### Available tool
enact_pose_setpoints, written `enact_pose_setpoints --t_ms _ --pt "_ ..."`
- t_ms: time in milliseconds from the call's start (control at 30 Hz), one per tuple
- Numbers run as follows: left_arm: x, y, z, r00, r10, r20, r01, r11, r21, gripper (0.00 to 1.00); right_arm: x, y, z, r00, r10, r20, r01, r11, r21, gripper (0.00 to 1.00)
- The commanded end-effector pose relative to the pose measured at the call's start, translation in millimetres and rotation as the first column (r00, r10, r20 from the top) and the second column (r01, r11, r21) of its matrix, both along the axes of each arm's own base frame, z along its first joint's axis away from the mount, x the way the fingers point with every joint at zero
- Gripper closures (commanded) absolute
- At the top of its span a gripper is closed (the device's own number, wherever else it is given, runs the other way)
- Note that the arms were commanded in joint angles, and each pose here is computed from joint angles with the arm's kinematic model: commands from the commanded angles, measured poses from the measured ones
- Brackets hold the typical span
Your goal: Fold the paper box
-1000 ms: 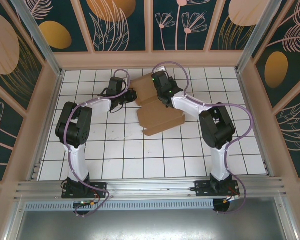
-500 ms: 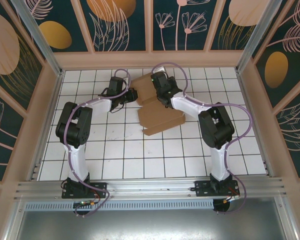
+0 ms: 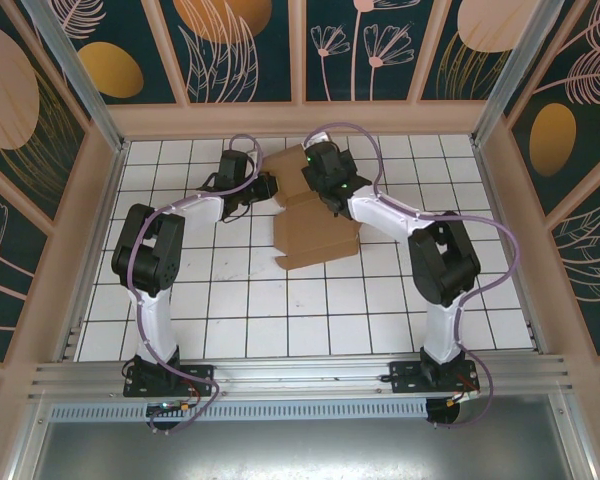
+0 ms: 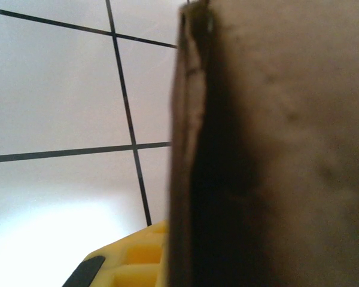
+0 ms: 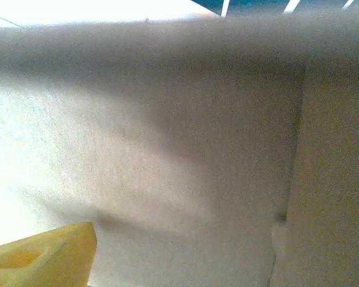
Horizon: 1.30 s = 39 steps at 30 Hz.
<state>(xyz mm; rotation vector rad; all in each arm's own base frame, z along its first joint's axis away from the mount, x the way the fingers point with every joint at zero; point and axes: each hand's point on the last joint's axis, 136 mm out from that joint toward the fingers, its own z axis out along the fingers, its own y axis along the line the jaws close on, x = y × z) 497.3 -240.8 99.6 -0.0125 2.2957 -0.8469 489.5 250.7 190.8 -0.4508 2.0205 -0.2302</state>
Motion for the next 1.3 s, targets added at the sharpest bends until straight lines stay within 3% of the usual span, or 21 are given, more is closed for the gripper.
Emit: enact_pose_setpoints --t_ms 0,100,367,533,700,867,1267 --pt "5.6 -10.8 24.7 0.999 -0.020 0.049 0.023 0.999 -0.045 1.00 -10.2 2.4 34.1 0.999 0.025 0.042 -0.029 0.995 0.097 0.20" --pt "6.0 -11.0 23.0 0.999 -0.018 0.044 0.020 0.999 -0.045 1.00 -14.8 1.9 47.3 0.998 0.041 0.056 -0.048 0.992 0.119 0.10" --pt "9.3 -7.0 16.0 1.000 0.013 0.014 -0.013 0.999 -0.031 1.00 -35.5 1.9 101.3 0.990 0.093 0.109 -0.122 0.947 0.298 0.12" --pt "13.8 -1.7 9.3 0.997 0.069 -0.040 -0.070 0.997 -0.019 1.00 -42.2 -1.1 107.7 0.988 0.119 0.100 -0.147 0.925 0.351 0.14" --pt "15.3 5.4 3.5 0.991 0.113 -0.076 -0.112 0.994 0.016 1.00 -37.4 -12.0 96.4 0.993 0.075 0.092 -0.098 0.954 0.285 0.18" --pt "14.3 6.6 1.4 0.989 0.119 -0.091 -0.118 0.993 0.025 1.00 -23.2 -22.3 80.4 0.995 -0.017 0.098 0.005 0.993 0.118 0.28" --pt "13.6 6.1 3.7 0.989 0.114 -0.096 -0.112 0.993 0.027 1.00 10.5 -8.1 50.6 0.996 -0.061 0.071 0.064 0.997 -0.036 0.44"
